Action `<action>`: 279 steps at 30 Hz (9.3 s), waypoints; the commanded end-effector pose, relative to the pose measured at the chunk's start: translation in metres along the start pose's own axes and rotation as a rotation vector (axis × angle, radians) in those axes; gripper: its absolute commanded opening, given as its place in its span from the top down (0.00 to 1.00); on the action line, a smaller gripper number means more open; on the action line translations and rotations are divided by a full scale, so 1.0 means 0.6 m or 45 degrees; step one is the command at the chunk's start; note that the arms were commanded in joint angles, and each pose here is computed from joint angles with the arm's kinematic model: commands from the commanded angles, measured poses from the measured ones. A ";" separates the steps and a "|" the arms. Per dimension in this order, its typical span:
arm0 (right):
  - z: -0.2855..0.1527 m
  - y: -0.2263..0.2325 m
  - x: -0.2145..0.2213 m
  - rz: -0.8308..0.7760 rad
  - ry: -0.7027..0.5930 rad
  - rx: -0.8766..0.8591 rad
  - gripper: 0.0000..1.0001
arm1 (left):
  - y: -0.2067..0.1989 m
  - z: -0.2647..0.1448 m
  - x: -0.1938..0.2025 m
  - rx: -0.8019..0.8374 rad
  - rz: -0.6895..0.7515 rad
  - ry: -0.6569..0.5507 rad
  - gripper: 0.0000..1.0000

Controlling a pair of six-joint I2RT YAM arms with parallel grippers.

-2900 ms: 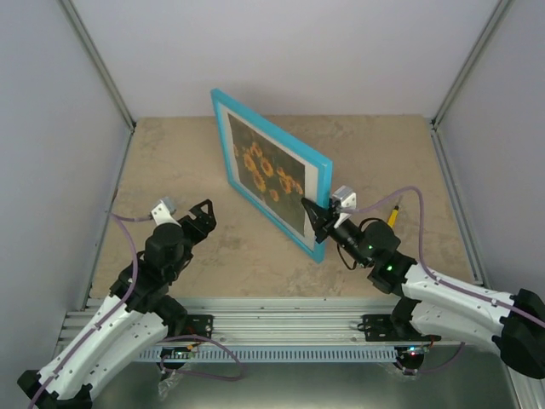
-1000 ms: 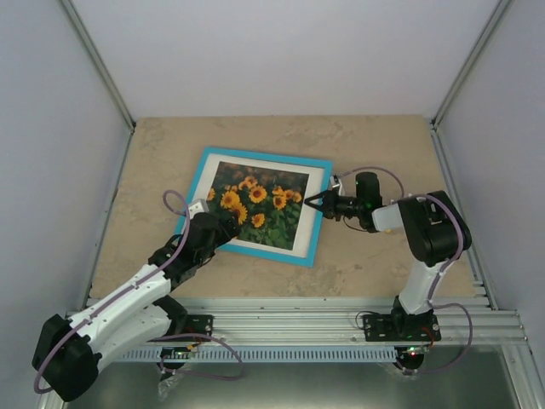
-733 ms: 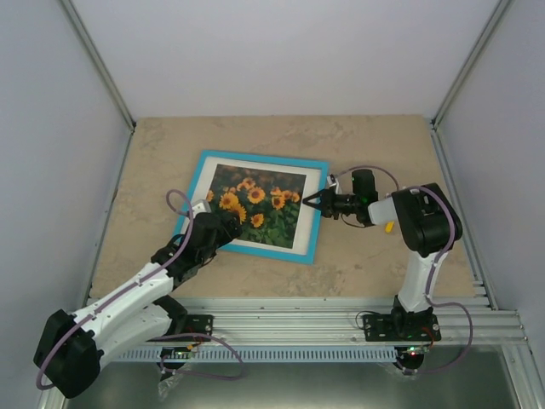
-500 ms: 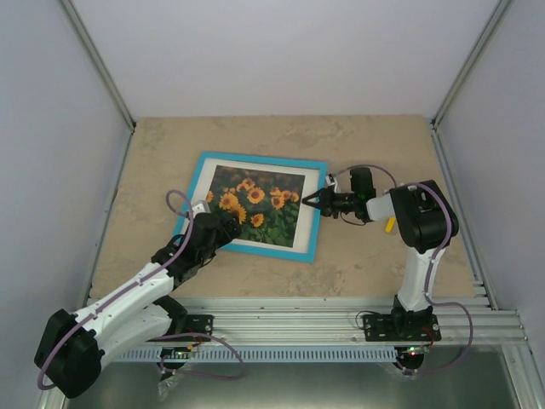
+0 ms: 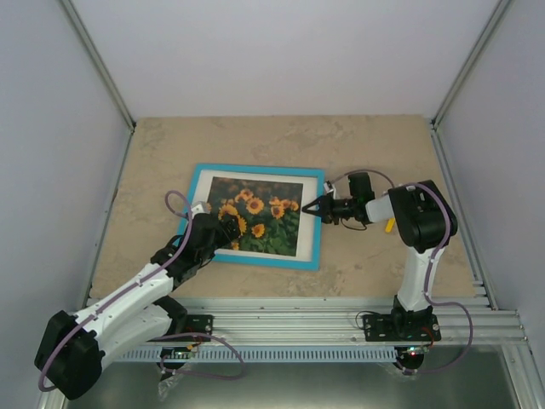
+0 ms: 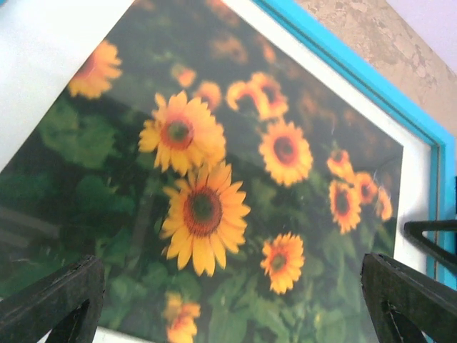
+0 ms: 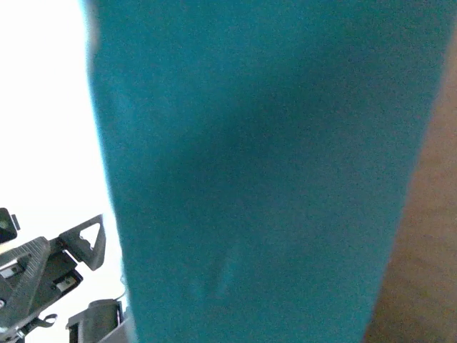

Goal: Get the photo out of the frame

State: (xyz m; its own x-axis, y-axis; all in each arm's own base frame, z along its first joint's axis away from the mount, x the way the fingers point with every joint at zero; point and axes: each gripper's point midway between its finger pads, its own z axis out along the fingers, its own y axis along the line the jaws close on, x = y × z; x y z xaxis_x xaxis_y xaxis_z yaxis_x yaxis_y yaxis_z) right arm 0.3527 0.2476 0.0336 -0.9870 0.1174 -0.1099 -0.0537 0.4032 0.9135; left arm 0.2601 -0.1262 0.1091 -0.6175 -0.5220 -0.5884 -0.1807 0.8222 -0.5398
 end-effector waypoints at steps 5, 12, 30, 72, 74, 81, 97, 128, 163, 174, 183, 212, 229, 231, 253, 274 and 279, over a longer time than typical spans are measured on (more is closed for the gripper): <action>0.013 -0.015 0.073 -0.198 0.060 0.058 0.99 | -0.007 -0.005 -0.008 0.025 0.006 -0.016 0.01; 0.024 -0.003 0.118 -0.202 0.094 0.065 0.93 | -0.010 0.000 -0.001 0.039 0.005 0.011 0.01; -0.010 -0.032 0.131 -0.271 -0.008 0.366 0.49 | -0.012 -0.001 -0.003 0.037 0.015 0.007 0.01; -0.059 0.018 0.132 -0.784 -0.239 1.009 0.34 | 0.108 0.008 -0.125 -0.721 0.305 0.255 0.00; -0.059 0.017 0.134 -0.788 -0.238 1.008 0.35 | 0.127 0.015 -0.134 -0.739 0.280 0.285 0.01; -0.061 0.021 0.137 -0.803 -0.248 1.001 0.40 | 0.186 0.044 -0.137 -0.805 0.237 0.404 0.02; -0.045 -0.002 0.148 -0.794 -0.181 1.033 0.51 | 0.250 0.095 -0.073 -0.779 0.158 0.666 0.10; -0.185 -0.075 0.113 -0.574 -0.288 1.243 0.68 | 0.129 0.094 -0.017 -0.455 0.196 0.705 0.26; -0.187 -0.092 0.098 -0.527 -0.282 1.266 0.74 | 0.141 0.099 0.017 -0.631 0.335 0.745 0.66; -0.193 -0.070 0.095 -0.544 -0.296 1.248 0.89 | 0.128 0.091 0.007 -0.607 0.333 0.720 0.91; -0.199 -0.035 0.088 -0.572 -0.314 1.212 0.96 | 0.103 0.073 -0.014 -0.558 0.329 0.674 0.99; -0.140 0.029 0.108 -0.632 -0.279 0.972 1.00 | 0.132 0.104 0.021 -0.666 0.354 0.713 0.78; -0.152 0.042 0.104 -0.589 -0.364 0.895 0.99 | 0.137 0.102 0.030 -0.686 0.365 0.734 0.65; -0.154 0.048 0.104 -0.584 -0.376 0.864 0.99 | 0.136 0.100 0.028 -0.687 0.366 0.730 0.66; -0.129 0.029 0.113 -0.513 -0.321 0.720 0.99 | 0.086 0.072 -0.019 -0.587 0.341 0.625 0.88; -0.142 0.018 0.094 -0.450 -0.425 0.736 1.00 | 0.129 0.103 0.024 -0.670 0.340 0.711 0.52; -0.154 0.029 0.083 -0.448 -0.466 0.717 1.00 | 0.125 0.103 0.021 -0.665 0.337 0.707 0.45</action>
State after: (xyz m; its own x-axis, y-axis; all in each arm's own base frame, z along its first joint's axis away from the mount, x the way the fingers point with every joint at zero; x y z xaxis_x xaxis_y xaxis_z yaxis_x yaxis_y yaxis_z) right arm 0.2772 0.1465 0.0415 -0.8453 0.0828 -0.5279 -0.0979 0.9472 0.3054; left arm 0.2730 -0.0681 0.0215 -0.9622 -0.2113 -0.1716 -0.2279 0.9701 0.0832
